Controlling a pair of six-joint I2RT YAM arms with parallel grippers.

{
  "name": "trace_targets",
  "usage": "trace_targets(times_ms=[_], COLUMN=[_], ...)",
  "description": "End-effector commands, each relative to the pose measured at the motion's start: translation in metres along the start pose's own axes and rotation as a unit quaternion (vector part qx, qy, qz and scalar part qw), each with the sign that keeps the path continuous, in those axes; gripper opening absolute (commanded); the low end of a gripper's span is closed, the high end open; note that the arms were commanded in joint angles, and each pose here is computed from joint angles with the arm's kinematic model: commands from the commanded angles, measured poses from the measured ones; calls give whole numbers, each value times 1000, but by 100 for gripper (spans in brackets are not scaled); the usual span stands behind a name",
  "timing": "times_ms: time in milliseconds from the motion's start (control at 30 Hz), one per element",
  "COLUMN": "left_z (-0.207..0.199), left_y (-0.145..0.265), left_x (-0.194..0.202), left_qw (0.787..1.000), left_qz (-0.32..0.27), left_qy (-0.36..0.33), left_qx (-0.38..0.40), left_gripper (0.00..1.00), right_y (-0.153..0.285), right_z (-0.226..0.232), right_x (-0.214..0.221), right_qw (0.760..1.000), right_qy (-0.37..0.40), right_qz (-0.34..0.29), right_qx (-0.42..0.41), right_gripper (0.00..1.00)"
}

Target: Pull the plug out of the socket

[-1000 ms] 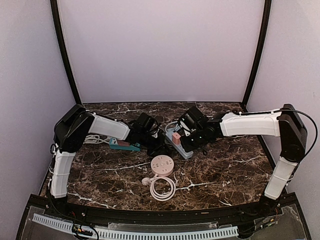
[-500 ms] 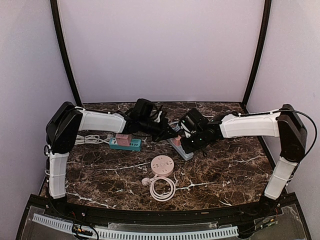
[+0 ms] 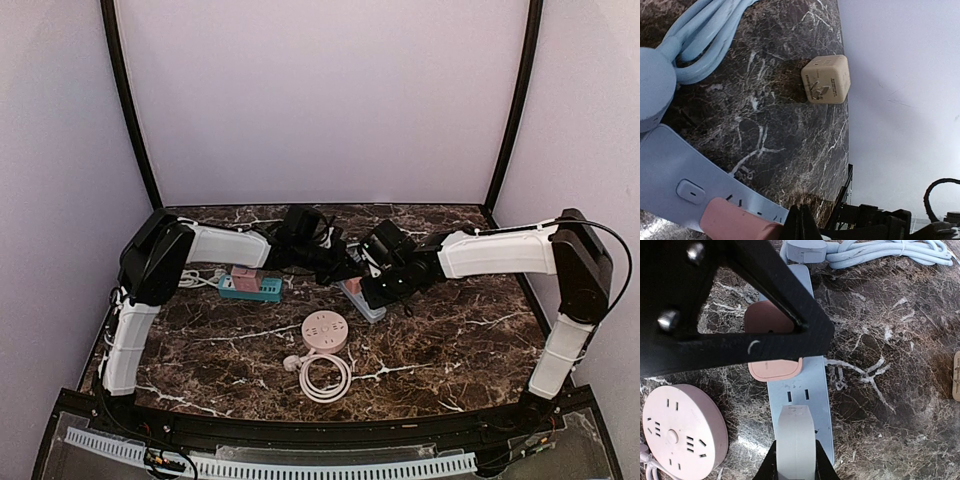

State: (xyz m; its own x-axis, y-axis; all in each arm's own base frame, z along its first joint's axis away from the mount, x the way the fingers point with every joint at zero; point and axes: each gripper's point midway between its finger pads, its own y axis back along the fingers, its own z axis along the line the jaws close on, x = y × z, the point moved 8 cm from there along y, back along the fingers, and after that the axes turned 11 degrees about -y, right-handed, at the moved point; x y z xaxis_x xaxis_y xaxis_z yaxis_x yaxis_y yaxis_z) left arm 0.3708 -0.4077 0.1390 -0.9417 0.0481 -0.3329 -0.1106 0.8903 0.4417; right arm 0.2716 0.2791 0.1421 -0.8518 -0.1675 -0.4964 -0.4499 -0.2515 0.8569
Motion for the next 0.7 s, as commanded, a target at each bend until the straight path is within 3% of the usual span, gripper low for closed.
trace_targets(times_ms=[0, 367, 667], left_z=[5, 40, 72], left_y=[-1, -4, 0], left_x=[-4, 25, 55], left_qw=[1000, 999, 993], left_qz=[-3, 19, 54], left_qy=[3, 41, 65], left_qx=[5, -10, -81], left_gripper=[0, 0, 0], right_y=[-8, -4, 10], right_z=[0, 1, 8], right_x=[-5, -12, -30], right_qw=[999, 999, 998], right_qy=[-15, -14, -7], right_qz=[-30, -39, -65], right_qx=[11, 17, 11], right_gripper=[2, 2, 2])
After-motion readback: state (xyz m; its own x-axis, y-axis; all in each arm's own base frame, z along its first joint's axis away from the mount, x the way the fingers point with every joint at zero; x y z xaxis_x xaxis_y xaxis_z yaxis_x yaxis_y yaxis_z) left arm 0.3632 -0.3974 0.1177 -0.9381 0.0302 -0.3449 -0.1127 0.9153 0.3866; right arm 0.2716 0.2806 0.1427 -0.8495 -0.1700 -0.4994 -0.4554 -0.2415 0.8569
